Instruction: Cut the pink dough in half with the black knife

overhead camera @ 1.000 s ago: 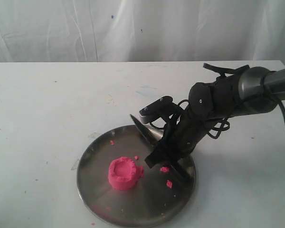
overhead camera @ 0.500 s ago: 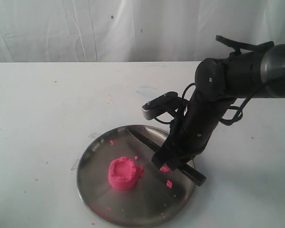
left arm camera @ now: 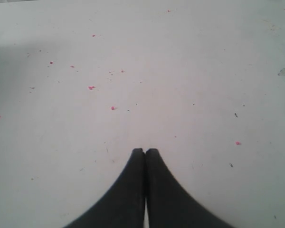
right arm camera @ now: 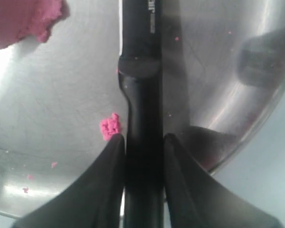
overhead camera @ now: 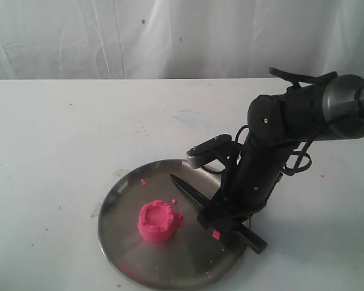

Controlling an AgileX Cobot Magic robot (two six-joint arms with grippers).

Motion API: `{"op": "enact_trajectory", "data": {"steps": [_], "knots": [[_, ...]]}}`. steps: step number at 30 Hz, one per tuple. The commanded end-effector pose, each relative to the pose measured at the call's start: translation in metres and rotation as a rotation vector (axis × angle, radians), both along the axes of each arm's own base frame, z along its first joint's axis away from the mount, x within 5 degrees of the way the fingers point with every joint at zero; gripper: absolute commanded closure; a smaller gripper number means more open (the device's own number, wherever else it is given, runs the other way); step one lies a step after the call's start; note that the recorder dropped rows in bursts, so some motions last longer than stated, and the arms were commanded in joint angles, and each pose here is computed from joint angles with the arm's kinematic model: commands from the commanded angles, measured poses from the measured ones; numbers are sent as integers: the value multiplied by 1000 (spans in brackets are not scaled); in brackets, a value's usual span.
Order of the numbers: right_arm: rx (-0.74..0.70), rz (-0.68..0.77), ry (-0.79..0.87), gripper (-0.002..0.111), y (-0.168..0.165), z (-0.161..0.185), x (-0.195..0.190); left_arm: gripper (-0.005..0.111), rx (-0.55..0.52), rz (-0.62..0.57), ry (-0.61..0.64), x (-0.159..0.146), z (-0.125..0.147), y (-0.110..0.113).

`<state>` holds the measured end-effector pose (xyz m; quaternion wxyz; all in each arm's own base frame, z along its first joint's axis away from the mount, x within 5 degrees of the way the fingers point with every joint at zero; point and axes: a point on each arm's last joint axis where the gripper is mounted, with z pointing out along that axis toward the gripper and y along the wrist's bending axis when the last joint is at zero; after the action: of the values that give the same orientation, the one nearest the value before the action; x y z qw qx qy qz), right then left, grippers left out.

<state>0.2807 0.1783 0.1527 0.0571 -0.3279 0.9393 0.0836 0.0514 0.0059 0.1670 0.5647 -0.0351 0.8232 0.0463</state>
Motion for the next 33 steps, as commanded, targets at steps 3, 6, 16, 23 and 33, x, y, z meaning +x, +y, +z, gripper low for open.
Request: {"op": "enact_trajectory", "data": {"steps": [3, 6, 16, 23, 33], "knots": [[-25, 7, 60, 99, -3, 1, -7, 107, -2, -4, -3, 0, -1, 0], [-59, -8, 150, 103, -6, 4, -16, 107, -2, -4, -3, 0, -1, 0], [-61, -6, 155, 100, -6, 4, -16, 107, -2, -4, -3, 0, -1, 0], [-56, -3, 143, 80, -6, 4, -15, 107, -2, -4, -3, 0, -1, 0], [-39, -7, 102, 79, -5, 7, -12, 107, -2, -4, -3, 0, -1, 0]]}}
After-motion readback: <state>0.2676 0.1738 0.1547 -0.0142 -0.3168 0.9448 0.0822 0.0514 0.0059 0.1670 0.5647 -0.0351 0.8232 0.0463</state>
